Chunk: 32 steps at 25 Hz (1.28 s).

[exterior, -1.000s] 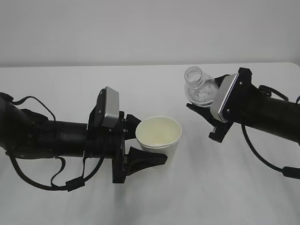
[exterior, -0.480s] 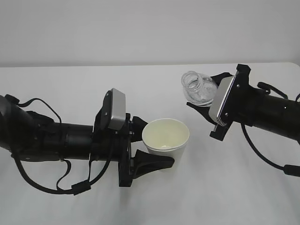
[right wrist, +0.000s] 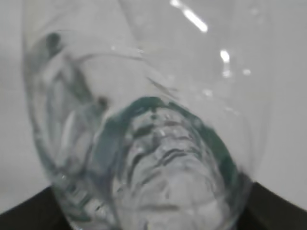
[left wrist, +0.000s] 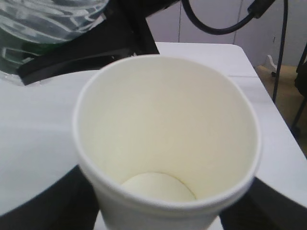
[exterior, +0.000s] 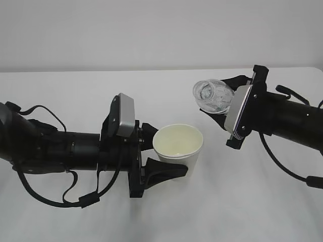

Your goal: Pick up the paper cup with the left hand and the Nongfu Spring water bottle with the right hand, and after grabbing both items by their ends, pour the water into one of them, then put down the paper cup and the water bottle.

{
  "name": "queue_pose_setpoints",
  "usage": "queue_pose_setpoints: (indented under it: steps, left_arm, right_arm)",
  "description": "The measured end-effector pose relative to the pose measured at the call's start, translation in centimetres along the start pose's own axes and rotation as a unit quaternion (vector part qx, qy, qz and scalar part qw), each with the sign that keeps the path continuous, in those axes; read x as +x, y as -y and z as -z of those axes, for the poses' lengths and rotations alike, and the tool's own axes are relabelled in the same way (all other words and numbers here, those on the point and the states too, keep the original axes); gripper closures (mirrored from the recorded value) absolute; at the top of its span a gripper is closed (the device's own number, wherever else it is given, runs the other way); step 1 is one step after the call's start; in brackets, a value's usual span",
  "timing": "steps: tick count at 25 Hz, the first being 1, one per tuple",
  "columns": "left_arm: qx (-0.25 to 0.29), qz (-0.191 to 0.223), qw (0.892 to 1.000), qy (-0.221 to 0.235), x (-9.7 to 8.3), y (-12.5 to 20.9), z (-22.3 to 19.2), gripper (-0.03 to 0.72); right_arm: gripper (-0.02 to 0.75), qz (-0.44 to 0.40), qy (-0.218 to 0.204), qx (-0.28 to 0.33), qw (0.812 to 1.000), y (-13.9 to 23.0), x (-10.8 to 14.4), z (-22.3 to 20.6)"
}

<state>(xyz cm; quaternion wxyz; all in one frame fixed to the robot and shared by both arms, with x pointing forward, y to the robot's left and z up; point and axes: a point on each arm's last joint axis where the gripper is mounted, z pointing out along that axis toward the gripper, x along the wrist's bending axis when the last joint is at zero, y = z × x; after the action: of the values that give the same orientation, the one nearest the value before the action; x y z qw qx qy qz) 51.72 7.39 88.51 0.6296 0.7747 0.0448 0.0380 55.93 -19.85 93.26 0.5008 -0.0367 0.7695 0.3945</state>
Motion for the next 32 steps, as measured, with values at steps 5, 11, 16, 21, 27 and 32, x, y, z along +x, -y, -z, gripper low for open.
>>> queue_pose_setpoints:
  steps: [5,11,16,21,27,32]
  left_arm:
    - [-0.001,0.002,1.0,-0.003,0.01,-0.04,-0.05,0.19]
    - [-0.001,0.0,1.0,-0.001,-0.08,-0.06,-0.14,0.19]
    - [-0.001,0.0,1.0,0.0,-0.1,-0.05,-0.14,0.19]
    - [0.004,-0.006,1.0,0.013,-0.33,0.04,-0.14,0.19]
    - [0.005,-0.008,1.0,0.016,-0.39,0.07,-0.14,0.19]
    - [0.005,-0.008,1.0,0.016,-0.39,0.07,-0.14,0.19]
  right_arm:
    - [0.274,0.016,0.01,-0.013,1.0,-0.23,-0.17,0.0]
    - [0.274,0.035,0.014,-0.018,0.999,-0.33,-0.24,0.01]
    - [0.274,0.049,0.02,-0.015,0.998,-0.29,-0.35,0.01]
    - [0.274,0.062,0.023,-0.013,0.998,-0.27,-0.4,0.01]
    - [0.274,0.085,0.023,-0.013,0.996,-0.27,-0.4,0.01]
    - [0.274,0.097,0.025,-0.015,0.995,-0.31,-0.43,0.01]
